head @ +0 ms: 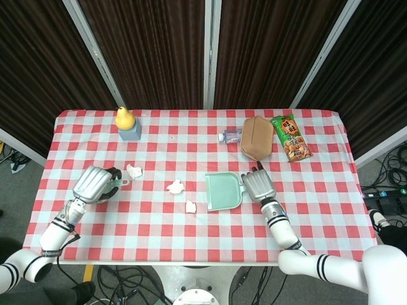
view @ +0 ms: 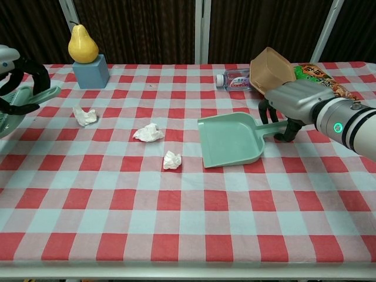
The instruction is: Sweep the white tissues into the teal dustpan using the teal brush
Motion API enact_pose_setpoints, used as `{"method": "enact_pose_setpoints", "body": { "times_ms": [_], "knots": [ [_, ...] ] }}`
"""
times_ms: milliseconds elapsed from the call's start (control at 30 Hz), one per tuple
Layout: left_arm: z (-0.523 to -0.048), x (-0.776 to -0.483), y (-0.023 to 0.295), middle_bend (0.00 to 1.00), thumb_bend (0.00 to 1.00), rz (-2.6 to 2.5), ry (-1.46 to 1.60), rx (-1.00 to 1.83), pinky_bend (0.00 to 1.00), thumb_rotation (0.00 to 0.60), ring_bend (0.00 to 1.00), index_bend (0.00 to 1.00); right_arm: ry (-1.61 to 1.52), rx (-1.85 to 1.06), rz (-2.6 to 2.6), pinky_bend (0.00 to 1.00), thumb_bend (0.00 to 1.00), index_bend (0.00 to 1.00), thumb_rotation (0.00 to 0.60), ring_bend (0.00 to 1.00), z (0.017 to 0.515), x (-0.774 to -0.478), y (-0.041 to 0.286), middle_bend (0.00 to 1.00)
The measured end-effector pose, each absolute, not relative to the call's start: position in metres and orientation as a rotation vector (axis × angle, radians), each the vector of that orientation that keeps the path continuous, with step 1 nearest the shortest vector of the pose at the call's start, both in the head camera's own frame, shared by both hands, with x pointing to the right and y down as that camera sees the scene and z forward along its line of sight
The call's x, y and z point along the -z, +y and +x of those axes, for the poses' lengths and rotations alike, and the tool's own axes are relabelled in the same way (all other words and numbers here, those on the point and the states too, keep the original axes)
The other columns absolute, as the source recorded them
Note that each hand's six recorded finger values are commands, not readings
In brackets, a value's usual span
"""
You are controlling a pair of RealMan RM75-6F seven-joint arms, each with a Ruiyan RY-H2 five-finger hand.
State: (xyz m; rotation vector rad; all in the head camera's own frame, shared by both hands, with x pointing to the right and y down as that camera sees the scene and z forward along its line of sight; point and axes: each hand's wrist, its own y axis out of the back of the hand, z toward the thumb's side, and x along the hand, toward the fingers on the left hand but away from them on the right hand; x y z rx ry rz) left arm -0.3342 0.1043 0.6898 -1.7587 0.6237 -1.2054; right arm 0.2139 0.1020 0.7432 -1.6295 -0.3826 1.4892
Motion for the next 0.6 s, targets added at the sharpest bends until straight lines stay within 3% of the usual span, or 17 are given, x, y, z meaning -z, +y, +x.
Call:
{"method": "enact_pose_setpoints", "body": {
  "times_ms": [200, 600],
  "knots": [
    [-0.343, -0.694, 0.093, 0.55, 0.45, -1.755, 0.654, 1.211, 0.92, 0.6, 0.73, 0.5, -0.394, -1.47, -1.627, 0.14, 0.37, 0.66, 0.6, 0.33, 0.21, -0.731, 0.094, 0.58],
    [-0.34, -0.721, 0.053, 0.55, 0.45, -1.772, 0.67, 1.195, 0.92, 0.6, 0.72, 0.5, -0.42, -1.506, -1.654, 0.14, 0.37, 0.67, 0.6, 0.34, 0.204, -0.696, 0.067, 0.59]
  ]
}}
